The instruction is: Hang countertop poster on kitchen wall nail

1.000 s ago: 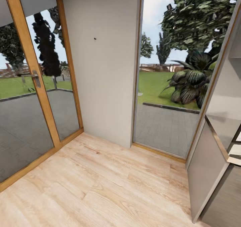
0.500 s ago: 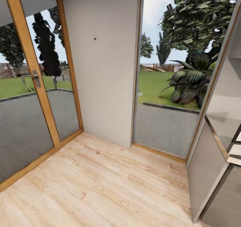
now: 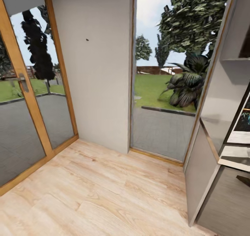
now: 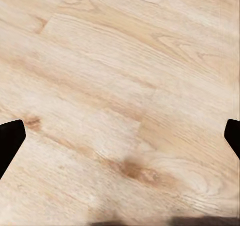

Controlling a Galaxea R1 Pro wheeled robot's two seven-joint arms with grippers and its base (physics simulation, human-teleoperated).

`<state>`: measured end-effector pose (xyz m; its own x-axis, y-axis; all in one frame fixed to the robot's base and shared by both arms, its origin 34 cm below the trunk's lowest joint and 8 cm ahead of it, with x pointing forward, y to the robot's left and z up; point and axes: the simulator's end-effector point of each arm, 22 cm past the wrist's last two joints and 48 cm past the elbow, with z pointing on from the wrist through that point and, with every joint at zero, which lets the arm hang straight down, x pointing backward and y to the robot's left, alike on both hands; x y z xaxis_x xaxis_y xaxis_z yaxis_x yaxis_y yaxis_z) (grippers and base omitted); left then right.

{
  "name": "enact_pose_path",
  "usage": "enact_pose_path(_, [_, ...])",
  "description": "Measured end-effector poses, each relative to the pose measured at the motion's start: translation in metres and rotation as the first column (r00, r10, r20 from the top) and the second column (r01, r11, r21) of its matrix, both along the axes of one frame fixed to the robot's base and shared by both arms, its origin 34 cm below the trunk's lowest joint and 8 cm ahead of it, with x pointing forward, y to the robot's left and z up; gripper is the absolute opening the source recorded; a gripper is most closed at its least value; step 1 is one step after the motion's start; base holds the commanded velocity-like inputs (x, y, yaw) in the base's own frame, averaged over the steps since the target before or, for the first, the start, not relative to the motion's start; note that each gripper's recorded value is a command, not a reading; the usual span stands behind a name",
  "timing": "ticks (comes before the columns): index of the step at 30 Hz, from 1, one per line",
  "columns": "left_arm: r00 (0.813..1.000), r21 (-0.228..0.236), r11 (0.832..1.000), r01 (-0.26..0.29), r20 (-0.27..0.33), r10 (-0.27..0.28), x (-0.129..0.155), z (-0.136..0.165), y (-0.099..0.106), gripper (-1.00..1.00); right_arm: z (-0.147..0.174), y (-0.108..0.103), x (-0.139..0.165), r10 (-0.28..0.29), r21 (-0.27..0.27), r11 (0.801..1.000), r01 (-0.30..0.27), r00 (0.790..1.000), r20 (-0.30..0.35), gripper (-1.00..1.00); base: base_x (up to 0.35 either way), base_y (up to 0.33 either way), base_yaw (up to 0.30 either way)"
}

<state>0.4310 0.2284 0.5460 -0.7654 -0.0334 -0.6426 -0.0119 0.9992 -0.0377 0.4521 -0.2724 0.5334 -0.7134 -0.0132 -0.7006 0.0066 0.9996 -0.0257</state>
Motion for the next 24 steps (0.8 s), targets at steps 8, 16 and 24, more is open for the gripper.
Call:
enact_pose_path(8, [1.000,0.000,1.000,0.000,-0.001,0.000,-0.0003,-0.0003,-0.0001,1.00,-0.0001,-0.0003,-0.0001,-0.001,0.000,1.000,0.001,1.000,0.000,1.00,0.000,-0.049,-0.292])
enact_pose_path(16, [1.000,0.000,1.000,0.000,-0.002,0.000,-0.0006,-0.0004,-0.0001,1.00,-0.0001,-0.0007,-0.0001,-0.003,0.000,1.000,0.003,1.000,0.000,1.00,0.000,-0.006,-0.299])
enact_pose_path(24, [1.000,0.000,1.000,0.001,-0.002,-0.001,-0.0005,-0.0004,-0.0003,1.00,-0.0003,-0.0004,-0.0003,-0.002,0.000,1.000,0.002,1.000,-0.002,1.00,0.000,-0.001,-0.300])
